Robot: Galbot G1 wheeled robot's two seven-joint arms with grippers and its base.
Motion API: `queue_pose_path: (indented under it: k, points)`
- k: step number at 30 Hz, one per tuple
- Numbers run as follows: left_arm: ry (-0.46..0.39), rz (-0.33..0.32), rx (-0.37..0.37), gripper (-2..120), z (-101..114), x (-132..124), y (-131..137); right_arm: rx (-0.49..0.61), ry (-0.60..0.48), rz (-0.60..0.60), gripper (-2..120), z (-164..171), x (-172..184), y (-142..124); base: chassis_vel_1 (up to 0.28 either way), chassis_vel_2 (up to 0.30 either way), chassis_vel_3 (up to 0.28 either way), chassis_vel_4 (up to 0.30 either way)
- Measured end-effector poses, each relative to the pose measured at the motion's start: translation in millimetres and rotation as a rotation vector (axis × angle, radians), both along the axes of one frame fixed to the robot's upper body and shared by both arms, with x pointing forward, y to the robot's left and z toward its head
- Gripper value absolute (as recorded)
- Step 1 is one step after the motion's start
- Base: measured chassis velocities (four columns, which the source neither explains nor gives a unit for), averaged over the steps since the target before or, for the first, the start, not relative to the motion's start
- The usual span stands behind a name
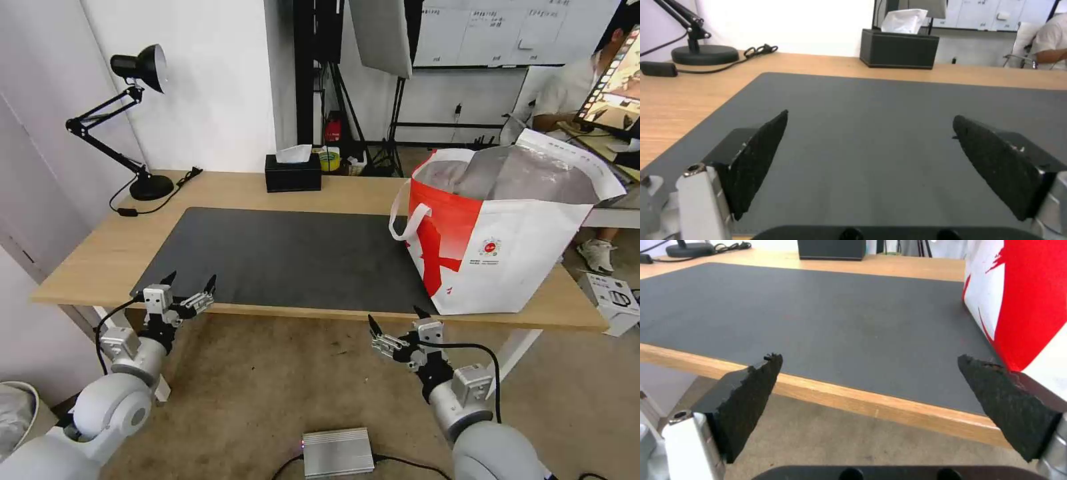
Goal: Pick up the trash from the table and place it into the takeout bag.
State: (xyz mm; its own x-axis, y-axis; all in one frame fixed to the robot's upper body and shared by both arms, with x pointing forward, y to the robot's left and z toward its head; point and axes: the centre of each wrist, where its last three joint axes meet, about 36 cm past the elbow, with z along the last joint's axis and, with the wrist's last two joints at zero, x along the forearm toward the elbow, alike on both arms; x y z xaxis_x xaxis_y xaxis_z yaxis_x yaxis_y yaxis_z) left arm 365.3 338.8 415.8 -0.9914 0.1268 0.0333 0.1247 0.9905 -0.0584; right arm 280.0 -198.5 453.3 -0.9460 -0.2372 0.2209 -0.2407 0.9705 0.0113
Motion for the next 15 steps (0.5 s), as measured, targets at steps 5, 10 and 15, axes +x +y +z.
queue_pose_path:
  k: [5,10,15]
  points:
    - [-0.005,0.024,-0.006,100,3,-6,-1,0.000,0.000,0.000,100,0,0,0,0.000,0.000,0.000,0.000]
    - [0.004,0.034,-0.009,100,2,-14,-4,0.000,0.000,0.000,100,0,0,0,0.000,0.000,0.000,0.000]
    - [0.009,0.045,-0.003,100,4,-21,0,0.000,0.000,0.000,100,0,0,0,0.000,0.000,0.000,0.000]
